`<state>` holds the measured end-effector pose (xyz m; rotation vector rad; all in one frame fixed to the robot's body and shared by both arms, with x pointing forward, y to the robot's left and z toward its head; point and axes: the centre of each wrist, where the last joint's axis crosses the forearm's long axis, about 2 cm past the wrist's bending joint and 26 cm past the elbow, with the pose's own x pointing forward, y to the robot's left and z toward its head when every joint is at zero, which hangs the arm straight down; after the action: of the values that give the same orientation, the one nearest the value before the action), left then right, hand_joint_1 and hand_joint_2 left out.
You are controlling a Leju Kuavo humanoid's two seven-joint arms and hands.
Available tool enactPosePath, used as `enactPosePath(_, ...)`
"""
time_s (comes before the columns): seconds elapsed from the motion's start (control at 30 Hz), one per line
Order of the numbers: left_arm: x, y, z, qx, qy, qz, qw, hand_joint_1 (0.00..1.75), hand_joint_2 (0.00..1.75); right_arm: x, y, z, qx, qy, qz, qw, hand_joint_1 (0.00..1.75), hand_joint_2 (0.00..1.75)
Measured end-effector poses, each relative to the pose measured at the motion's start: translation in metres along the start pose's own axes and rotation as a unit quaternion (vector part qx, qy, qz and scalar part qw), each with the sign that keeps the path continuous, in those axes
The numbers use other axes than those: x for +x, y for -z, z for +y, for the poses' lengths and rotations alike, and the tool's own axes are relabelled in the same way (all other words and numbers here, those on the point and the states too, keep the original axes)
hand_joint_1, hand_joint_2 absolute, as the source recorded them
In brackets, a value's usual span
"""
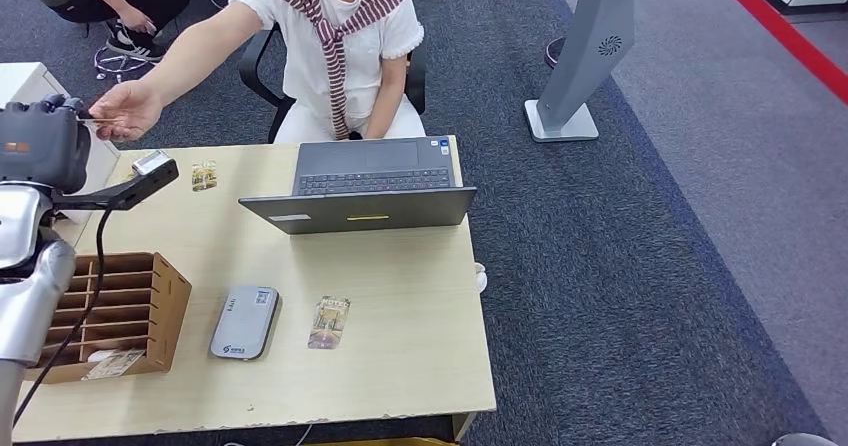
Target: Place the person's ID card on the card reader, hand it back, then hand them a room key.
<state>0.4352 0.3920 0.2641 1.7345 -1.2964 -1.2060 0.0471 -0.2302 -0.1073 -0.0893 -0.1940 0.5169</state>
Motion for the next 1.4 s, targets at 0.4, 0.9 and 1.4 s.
enactPosePath(0.4,-0.009,0.007,-0.004,-0.018,0.007,0.013,1.0,1.75,1.75,0.002,0.0,0.002,0.002,0.0,0.0,1.0,0.0,0.0)
enactPosePath(0.9,0.009,-0.033,-0.02,0.053,-0.043,-0.009,0.998,0.0,1.75,0.003,-0.001,0.002,-0.005,0.013,0.004,1.0,0.0,0.0)
enactPosePath(1.4,0.052,-0.242,-0.011,0.14,-0.114,-0.092,0.979,0.0,1.75,-0.009,-0.001,0.005,-0.023,0.058,0.026,0.998,0.0,0.0)
